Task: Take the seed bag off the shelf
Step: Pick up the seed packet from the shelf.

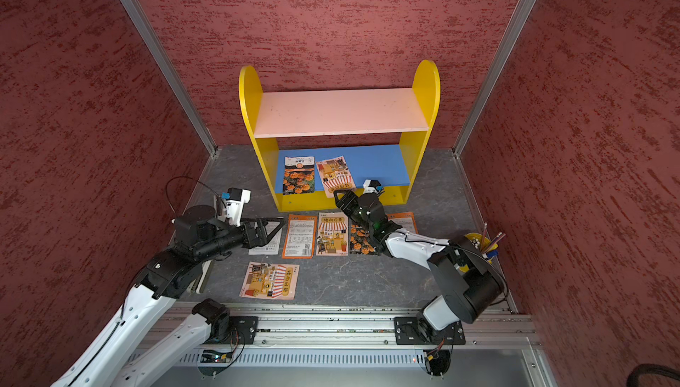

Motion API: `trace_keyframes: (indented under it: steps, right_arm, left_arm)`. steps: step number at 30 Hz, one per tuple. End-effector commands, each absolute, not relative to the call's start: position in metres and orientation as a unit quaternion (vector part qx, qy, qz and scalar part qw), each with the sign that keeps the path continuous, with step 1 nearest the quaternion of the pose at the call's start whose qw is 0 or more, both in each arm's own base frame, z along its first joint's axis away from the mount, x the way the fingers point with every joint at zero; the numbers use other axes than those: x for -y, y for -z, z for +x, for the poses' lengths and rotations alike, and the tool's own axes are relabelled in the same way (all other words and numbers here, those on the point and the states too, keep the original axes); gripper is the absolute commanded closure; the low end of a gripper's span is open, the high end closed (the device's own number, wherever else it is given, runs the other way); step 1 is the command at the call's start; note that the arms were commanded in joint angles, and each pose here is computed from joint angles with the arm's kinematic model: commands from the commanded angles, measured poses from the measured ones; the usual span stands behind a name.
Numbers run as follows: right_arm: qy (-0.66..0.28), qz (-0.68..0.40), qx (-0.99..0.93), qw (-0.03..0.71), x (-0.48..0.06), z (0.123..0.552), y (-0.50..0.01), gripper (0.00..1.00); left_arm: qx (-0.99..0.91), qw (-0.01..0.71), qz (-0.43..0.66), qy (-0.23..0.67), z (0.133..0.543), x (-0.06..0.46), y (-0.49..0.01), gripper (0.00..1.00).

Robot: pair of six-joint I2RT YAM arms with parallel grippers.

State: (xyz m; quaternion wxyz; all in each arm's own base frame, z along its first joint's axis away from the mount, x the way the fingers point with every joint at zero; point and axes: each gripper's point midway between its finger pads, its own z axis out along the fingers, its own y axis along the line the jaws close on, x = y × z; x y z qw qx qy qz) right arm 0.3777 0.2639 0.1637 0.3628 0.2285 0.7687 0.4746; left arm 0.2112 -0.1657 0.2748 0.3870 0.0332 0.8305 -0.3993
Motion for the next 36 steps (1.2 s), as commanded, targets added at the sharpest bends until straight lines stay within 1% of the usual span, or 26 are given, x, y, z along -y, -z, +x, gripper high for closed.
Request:
trace_keyframes:
  steps: [1, 5, 12, 18, 22, 26, 32, 36]
  right_arm:
    - [-0.529, 0.231, -0.725, 0.375, -0.276, 0.392, -0.193, 0.30]
    - [-0.532, 0.232, -0.723, 0.376, -0.281, 0.399, -0.191, 0.36]
    - [-0.529, 0.235, -0.720, 0.382, -0.282, 0.410, -0.192, 0.50]
    - [-0.521, 0.242, -0.722, 0.386, -0.275, 0.412, -0.191, 0.69]
    - [-0.515, 0.245, -0.723, 0.390, -0.266, 0.412, -0.191, 0.88]
    - [-0.506, 0.234, -0.727, 0.400, -0.257, 0.409, -0.197, 1.00]
    - [-0.501, 0.189, -0.740, 0.408, -0.248, 0.391, -0.214, 1.00]
    - [-0.500, 0.121, -0.756, 0.404, -0.250, 0.365, -0.234, 1.00]
  left_arm:
    - [-0.833, 0.387, 0.033, 0.395, 0.208, 0.164, -0.272, 0.00]
    - [-0.834, 0.387, 0.034, 0.391, 0.207, 0.163, -0.270, 0.00]
    - [-0.837, 0.386, 0.034, 0.385, 0.206, 0.161, -0.268, 0.00]
    - [-0.839, 0.385, 0.033, 0.383, 0.206, 0.160, -0.266, 0.00]
    - [-0.838, 0.386, 0.034, 0.385, 0.206, 0.160, -0.267, 0.00]
    - [-0.836, 0.386, 0.035, 0.387, 0.206, 0.161, -0.268, 0.00]
    - [-0.829, 0.392, 0.038, 0.396, 0.207, 0.164, -0.275, 0.00]
    - [-0.824, 0.392, 0.042, 0.407, 0.210, 0.169, -0.277, 0.00]
